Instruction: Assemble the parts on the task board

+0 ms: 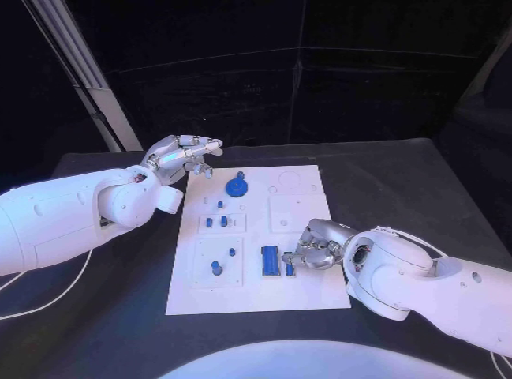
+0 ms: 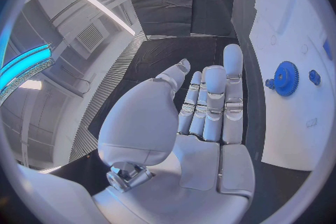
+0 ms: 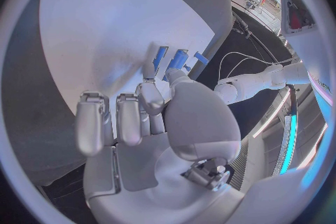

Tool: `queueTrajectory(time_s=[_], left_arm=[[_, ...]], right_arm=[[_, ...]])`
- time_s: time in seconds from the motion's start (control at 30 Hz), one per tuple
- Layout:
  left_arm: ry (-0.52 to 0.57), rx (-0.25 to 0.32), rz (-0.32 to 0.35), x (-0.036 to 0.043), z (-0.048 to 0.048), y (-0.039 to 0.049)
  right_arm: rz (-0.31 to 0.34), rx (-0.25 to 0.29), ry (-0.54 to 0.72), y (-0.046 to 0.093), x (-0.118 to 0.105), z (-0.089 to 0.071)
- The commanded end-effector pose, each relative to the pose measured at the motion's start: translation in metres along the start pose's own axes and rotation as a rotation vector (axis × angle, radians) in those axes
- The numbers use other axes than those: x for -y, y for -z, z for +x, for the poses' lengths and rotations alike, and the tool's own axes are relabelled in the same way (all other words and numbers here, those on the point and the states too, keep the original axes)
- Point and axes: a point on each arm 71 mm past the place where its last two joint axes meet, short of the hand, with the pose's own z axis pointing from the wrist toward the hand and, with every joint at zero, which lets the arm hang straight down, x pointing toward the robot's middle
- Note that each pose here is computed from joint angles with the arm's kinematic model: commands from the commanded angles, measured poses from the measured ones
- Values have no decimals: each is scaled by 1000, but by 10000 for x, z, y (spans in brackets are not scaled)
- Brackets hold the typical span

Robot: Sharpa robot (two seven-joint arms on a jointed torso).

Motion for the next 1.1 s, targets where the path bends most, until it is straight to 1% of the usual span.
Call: queueTrajectory(time_s=[0.03,0.37,0.47,0.57,0.67,0.8,0.87,0.9,0.93,1.1], left_arm=[[0,-6,4,14,0,-2],[-1,-4,3,14,-6,-2],[-1,-4,4,14,-8,0],[-1,-4,5,15,-11,0],[-2,-3,8,16,-12,-2],[-3,-1,13,19,-10,-6],[-4,0,17,22,-8,-10],[-4,1,20,23,-7,-11],[-5,2,24,26,-5,-13],[-2,17,36,33,-14,-16]], right_arm=[[-13,2,0,6,-18,-1],[-6,9,2,27,29,-23],[-7,26,-9,52,52,-48],[-34,40,-48,80,88,-82],[-53,55,-132,96,204,-138],[-74,110,-241,91,387,-241],[-88,142,-319,78,469,-296],[-99,164,-372,64,517,-336],[-119,195,-453,40,579,-395],[-176,277,-674,-41,735,-551]])
